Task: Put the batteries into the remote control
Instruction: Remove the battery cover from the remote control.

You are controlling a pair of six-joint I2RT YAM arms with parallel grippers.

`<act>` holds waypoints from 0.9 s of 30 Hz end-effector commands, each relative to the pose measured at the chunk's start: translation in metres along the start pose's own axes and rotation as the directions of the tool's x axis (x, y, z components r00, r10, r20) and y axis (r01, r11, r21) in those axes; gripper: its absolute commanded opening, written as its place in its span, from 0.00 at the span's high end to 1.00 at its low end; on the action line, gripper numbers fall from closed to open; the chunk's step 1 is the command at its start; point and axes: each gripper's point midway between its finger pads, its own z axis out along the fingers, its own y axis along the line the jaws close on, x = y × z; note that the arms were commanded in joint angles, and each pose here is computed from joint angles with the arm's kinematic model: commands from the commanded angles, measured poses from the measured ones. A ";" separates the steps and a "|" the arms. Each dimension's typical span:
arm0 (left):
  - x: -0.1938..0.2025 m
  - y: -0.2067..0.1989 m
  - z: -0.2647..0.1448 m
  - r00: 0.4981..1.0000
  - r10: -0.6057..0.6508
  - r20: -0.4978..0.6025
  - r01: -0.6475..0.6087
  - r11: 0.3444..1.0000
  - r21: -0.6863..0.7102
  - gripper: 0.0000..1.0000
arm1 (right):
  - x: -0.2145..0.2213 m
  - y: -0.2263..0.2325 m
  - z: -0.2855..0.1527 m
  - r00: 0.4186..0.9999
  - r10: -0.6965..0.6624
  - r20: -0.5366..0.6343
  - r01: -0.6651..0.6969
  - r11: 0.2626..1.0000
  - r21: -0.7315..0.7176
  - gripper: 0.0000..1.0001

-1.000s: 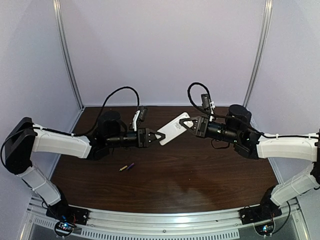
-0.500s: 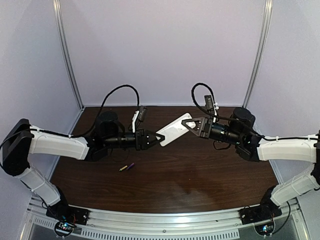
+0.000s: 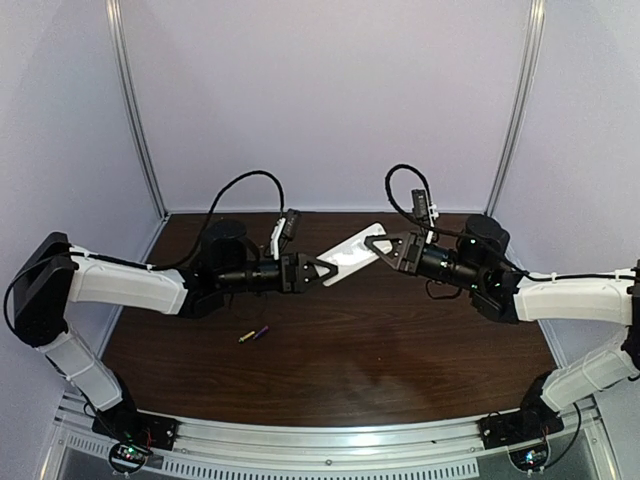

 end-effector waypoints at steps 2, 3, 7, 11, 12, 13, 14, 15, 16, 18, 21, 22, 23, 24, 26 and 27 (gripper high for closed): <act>-0.019 -0.003 0.007 0.994 -0.079 0.069 0.078 0.997 0.015 0.46 | -0.010 0.005 0.004 0.996 -0.077 0.034 0.075 0.996 0.043 1.00; -0.019 -0.002 0.007 0.992 -0.097 0.076 0.096 0.995 0.013 0.47 | -0.010 0.004 0.004 0.996 -0.082 0.037 0.080 0.996 0.050 1.00; -0.017 0.009 0.010 0.984 -0.158 0.082 0.160 0.987 -0.025 0.53 | -0.014 0.002 -0.001 0.994 -0.098 0.058 0.093 0.992 0.083 1.00; -0.009 0.020 0.011 0.974 -0.216 0.073 0.220 0.974 -0.054 0.48 | -0.018 0.002 -0.008 0.990 -0.114 0.086 0.105 0.989 0.102 1.00; -0.007 0.021 0.011 0.972 -0.222 0.076 0.226 0.973 -0.047 0.47 | -0.018 0.002 -0.009 0.989 -0.117 0.089 0.107 0.989 0.102 1.00; -0.007 0.020 0.010 0.970 -0.227 0.082 0.230 0.972 -0.036 0.46 | -0.018 0.002 -0.009 0.989 -0.117 0.091 0.108 0.989 0.099 1.00; -0.006 0.020 0.011 0.970 -0.231 0.081 0.234 0.972 -0.028 0.47 | -0.017 0.002 -0.008 0.989 -0.115 0.089 0.106 0.990 0.097 1.00; -0.006 0.020 0.012 0.970 -0.230 0.079 0.232 0.972 -0.021 0.49 | -0.017 0.002 -0.008 0.990 -0.112 0.087 0.104 0.990 0.092 1.00; -0.006 0.018 0.013 0.971 -0.227 0.078 0.228 0.974 -0.010 0.50 | -0.016 0.001 -0.007 0.990 -0.108 0.086 0.100 0.991 0.090 1.00; -0.007 0.015 0.014 0.973 -0.218 0.081 0.218 0.976 0.015 0.54 | -0.015 0.002 -0.006 0.991 -0.102 0.087 0.095 0.992 0.078 1.00; -0.009 0.013 0.014 0.975 -0.205 0.083 0.203 0.979 0.029 0.53 | -0.013 0.003 -0.004 0.992 -0.093 0.082 0.087 0.994 0.065 1.00; -0.009 0.011 0.015 0.977 -0.199 0.080 0.197 0.980 0.035 0.51 | -0.013 0.003 -0.004 0.993 -0.090 0.080 0.085 0.994 0.063 1.00; -0.010 0.010 0.015 0.977 -0.197 0.082 0.195 0.980 0.040 0.50 | -0.012 0.002 -0.004 0.993 -0.090 0.080 0.085 0.994 0.065 1.00; -0.010 0.010 0.015 0.976 -0.199 0.083 0.197 0.980 0.039 0.50 | -0.012 0.002 -0.004 0.993 -0.091 0.079 0.085 0.994 0.066 1.00; -0.010 0.012 0.015 0.976 -0.203 0.085 0.201 0.979 0.032 0.53 | -0.012 0.002 -0.004 0.993 -0.089 0.079 0.084 0.994 0.065 1.00; -0.010 0.013 0.015 0.975 -0.205 0.086 0.204 0.979 0.027 0.56 | -0.012 0.002 -0.004 0.993 -0.089 0.078 0.084 0.994 0.066 1.00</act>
